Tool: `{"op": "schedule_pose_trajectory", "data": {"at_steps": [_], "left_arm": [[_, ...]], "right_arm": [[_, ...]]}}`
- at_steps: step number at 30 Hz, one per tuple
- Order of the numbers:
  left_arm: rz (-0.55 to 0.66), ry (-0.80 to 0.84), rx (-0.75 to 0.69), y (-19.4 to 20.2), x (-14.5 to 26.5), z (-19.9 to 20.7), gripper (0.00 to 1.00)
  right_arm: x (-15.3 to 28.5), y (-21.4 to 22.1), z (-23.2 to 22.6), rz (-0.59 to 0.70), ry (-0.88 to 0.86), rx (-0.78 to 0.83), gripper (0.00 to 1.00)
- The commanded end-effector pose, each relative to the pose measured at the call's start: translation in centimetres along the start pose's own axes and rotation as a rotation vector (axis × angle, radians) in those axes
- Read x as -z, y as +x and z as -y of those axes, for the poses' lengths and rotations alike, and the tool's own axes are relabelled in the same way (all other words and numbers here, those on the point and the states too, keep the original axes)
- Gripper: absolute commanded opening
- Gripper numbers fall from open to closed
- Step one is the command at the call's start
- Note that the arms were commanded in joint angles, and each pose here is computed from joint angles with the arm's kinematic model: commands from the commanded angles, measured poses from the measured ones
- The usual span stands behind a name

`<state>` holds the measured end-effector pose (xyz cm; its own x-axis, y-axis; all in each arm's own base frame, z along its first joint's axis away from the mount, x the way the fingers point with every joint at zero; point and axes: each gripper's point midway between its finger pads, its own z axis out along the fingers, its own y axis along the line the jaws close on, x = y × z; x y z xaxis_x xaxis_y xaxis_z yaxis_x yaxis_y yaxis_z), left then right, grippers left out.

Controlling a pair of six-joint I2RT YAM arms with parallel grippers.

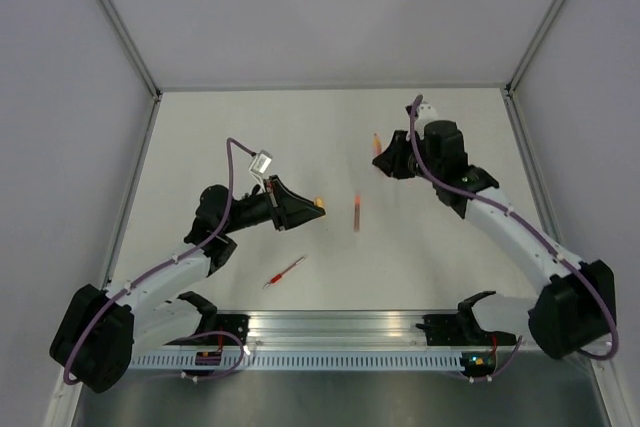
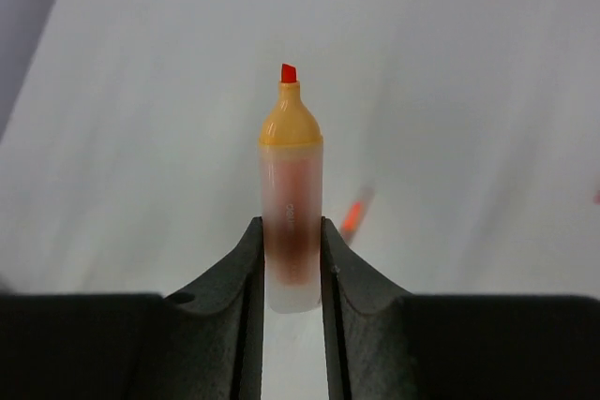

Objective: Insert the pens into the pen caps

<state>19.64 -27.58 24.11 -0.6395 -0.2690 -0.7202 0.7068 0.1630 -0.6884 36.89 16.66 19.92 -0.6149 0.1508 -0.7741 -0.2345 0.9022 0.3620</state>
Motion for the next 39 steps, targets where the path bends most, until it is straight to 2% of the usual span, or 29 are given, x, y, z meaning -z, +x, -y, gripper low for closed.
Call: {"op": "schedule_pose_trajectory", "data": {"at_steps": [1,2,7,11,18,30,39], "left_arm": [[0.021,0.089,-0.096,-0.7,0.5,2.4,0.02],[0.026,0.1,-0.09,-0.9,0.6,2.9,0.02],[0.074,0.167,-0.124,-3.1,1.3,6.5,0.02],[0.083,0.223,-0.168,-4.9,1.3,9.3,0.02],[0.057,0.351,-0.198,-6.2,0.9,12.1,0.02],[0.079,0.354,-0.202,-7.7,-0.5,11.5,0.02],[0.047,0.405,-0.178,-6.6,-1.9,11.6,0.02]], "right_arm": [[3.3,4.8,-8.0,0.011,-0.379,-0.005,0.0],[6.0,3.0,-10.4,0.14,-0.492,0.026,0.0],[11.3,7.4,-14.5,0.161,-0.773,0.063,0.0],[15.2,7.9,-16.7,0.259,-0.935,0.143,0.0],[16.8,9.1,-18.0,0.245,-1.032,0.166,0.0],[19.0,10.1,-19.4,0.237,-1.139,0.162,0.0],[19.0,10.4,-19.8,0.23,-1.149,0.171,0.0]]}}
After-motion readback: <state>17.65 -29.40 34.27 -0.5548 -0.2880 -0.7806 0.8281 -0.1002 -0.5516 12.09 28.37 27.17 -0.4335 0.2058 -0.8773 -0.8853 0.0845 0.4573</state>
